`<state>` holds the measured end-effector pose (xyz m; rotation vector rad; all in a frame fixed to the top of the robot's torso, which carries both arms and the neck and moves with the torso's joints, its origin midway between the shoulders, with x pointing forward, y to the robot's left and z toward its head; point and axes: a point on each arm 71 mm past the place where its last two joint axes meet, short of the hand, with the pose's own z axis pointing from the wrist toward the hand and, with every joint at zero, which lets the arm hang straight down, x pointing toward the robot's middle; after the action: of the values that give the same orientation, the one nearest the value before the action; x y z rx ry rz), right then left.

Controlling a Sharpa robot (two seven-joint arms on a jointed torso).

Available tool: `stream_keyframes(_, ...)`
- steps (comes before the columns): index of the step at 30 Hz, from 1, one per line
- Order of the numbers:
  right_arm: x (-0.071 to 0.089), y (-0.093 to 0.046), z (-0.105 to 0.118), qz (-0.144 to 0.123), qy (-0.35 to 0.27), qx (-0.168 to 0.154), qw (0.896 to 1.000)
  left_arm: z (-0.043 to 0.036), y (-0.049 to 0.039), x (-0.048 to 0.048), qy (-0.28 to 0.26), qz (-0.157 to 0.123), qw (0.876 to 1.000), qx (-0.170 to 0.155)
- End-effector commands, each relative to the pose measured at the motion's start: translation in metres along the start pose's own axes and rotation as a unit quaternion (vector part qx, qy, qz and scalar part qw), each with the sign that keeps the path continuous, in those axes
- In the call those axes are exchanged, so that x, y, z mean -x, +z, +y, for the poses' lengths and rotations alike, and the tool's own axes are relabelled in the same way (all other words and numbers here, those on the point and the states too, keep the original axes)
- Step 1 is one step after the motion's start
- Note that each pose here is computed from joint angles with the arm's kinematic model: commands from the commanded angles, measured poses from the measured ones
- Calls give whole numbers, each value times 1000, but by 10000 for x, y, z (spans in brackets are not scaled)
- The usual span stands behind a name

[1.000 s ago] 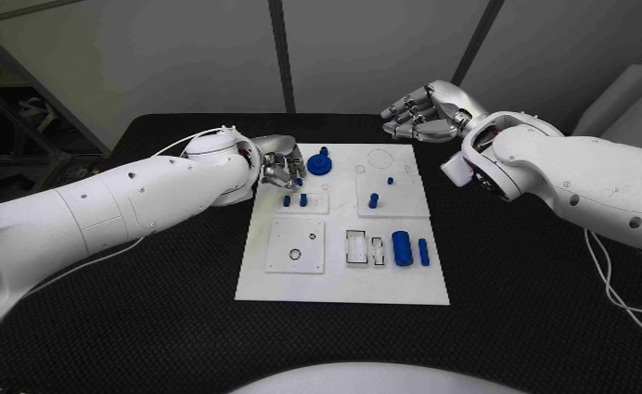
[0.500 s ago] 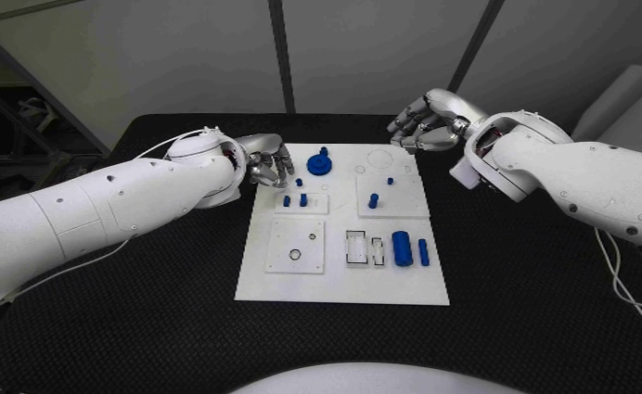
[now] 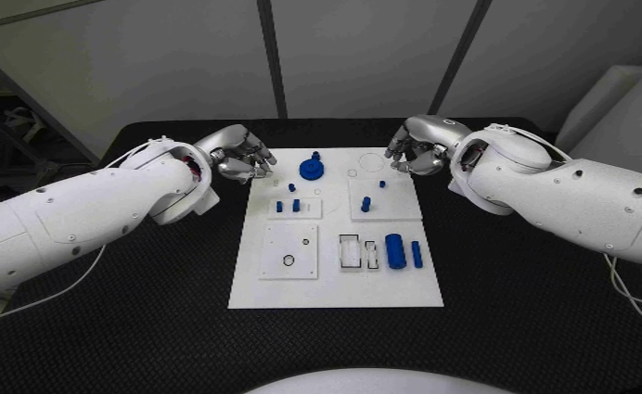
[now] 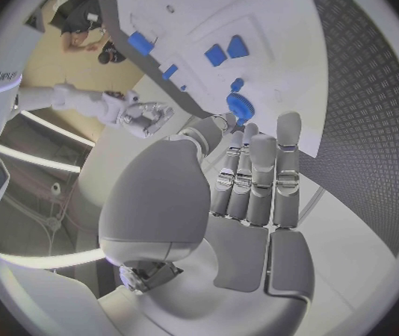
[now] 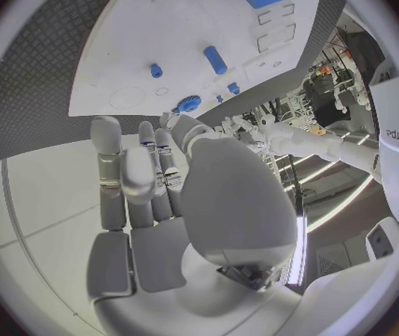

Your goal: Assemble the parts on the task board

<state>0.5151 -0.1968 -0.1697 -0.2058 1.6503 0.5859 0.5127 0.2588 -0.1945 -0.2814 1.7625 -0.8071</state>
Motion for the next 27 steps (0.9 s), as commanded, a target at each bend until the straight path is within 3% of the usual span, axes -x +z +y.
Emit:
stream_keyframes(1, -41, 7, 30, 6, -73, -2, 997, -24, -80, 110, -193, -69, 978, -28)
stream_keyframes(6, -161, 17, 56, 19, -89, -2, 996, -13, -214, 120, -318, -90, 943, -36)
stream_keyframes(11, -253, 41, 77, 27, -94, -2, 995, -47, -278, 98, -373, -98, 922, -45)
stream_keyframes(18, -384, 75, 102, 39, -93, 0, 995, -88, -305, 73, -396, -99, 911, -53)
stream_keyframes(27, -528, 103, 121, 56, -89, 0, 994, -117, -305, 56, -403, -97, 908, -59)
